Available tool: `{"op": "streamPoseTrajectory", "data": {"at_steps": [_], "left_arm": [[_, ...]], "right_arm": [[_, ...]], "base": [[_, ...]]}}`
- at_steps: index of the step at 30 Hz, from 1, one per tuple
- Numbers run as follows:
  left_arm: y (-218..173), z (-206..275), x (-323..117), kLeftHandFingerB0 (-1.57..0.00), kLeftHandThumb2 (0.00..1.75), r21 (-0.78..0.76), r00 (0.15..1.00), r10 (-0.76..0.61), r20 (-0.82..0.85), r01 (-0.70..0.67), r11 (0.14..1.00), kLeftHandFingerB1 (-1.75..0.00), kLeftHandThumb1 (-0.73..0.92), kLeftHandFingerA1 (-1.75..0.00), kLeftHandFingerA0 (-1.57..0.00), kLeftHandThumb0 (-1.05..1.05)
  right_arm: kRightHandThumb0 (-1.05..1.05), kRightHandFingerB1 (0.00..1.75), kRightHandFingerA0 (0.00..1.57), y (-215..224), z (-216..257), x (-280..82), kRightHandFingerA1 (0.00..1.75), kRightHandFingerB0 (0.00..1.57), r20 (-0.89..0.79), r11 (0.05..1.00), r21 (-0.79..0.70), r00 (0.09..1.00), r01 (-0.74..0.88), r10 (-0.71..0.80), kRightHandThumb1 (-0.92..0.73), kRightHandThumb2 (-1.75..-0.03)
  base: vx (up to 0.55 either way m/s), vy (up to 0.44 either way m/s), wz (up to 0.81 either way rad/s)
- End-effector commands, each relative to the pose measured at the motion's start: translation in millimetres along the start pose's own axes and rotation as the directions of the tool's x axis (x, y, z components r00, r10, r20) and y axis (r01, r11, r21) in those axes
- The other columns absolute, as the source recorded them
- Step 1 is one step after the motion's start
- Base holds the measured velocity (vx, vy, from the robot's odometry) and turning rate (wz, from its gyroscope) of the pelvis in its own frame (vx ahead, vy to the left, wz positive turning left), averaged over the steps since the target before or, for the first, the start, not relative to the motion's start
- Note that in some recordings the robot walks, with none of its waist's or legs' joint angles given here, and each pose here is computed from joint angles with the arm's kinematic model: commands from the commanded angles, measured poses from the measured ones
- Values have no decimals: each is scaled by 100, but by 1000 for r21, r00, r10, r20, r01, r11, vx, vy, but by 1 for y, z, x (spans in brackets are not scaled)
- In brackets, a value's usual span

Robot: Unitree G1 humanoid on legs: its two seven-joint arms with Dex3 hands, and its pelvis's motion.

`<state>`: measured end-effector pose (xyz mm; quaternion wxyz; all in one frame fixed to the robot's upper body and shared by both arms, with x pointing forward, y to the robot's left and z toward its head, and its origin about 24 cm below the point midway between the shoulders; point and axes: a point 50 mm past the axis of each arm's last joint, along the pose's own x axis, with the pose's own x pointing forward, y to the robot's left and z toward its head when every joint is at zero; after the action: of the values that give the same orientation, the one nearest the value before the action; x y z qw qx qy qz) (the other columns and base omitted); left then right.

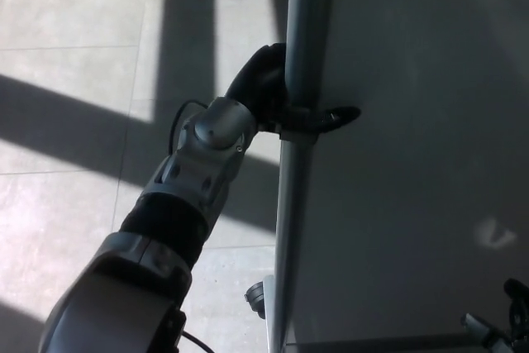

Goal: A white board is being place on the right hand side and parallel to the robot and the robot uses its left hand to grab on the leftside of the whiteboard and drag the whiteboard from the right hand side to the left hand side

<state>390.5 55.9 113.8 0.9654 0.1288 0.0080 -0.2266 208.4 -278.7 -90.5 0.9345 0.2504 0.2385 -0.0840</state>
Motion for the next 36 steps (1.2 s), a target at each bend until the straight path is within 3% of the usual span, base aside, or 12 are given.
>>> {"op": "streamPoseTrajectory", "data": {"at_steps": [1,2,8,20,24,25,26,31,36], "left_arm": [[17,-5,-7,-78,59,25,999,47,10,-47,999,-48,67,-75,-104,-20],[19,-5,-8,-78,60,20,999,50,15,-50,999,-49,67,-76,-104,-19],[40,-10,-20,-74,60,6,996,83,23,-83,997,-50,67,-79,-103,-21],[87,-16,-46,-85,59,8,988,146,51,-147,989,-51,62,-77,-109,-26],[99,-21,-54,-80,59,-2,987,158,32,-158,987,-49,63,-77,-108,-27],[104,-23,-58,-78,60,-14,986,164,33,-164,986,-50,65,-76,-106,-25],[108,-25,-61,-79,60,-12,984,173,35,-173,985,-50,64,-75,-107,-25],[121,-31,-73,-87,59,24,977,207,49,-208,978,-50,63,-75,-111,-22],[132,-33,-83,-84,59,33,974,219,57,-221,975,-52,64,-76,-108,-19]], "right_arm": [[-40,28,64,-2,6,1,53,21,31,1000,-7,999,16,-16,-83,-65],[-47,39,61,-2,7,1,61,17,33,1000,-6,999,18,-18,-69,-86],[-49,39,63,-2,9,1,62,16,35,1000,-5,999,17,-17,-69,-86],[-48,39,61,-4,12,1,60,18,43,999,-21,999,31,-30,-71,-86],[-49,39,66,-4,12,1,62,17,43,999,-18,999,29,-29,-70,-86],[-40,28,69,-4,12,1,55,23,42,999,-12,999,31,-31,-84,-65],[-48,39,63,-4,12,1,63,17,42,999,-9,999,31,-31,-70,-86],[-49,40,64,-3,10,1,63,18,37,999,-16,999,31,-30,-69,-87],[-49,40,62,-3,11,1,62,19,36,1000,-11,999,24,-24,-70,-87]], "base": [[0,0,0],[0,0,0],[0,0,0],[0,0,0],[0,0,0],[0,0,0],[0,0,0],[0,0,0],[0,0,0]]}}
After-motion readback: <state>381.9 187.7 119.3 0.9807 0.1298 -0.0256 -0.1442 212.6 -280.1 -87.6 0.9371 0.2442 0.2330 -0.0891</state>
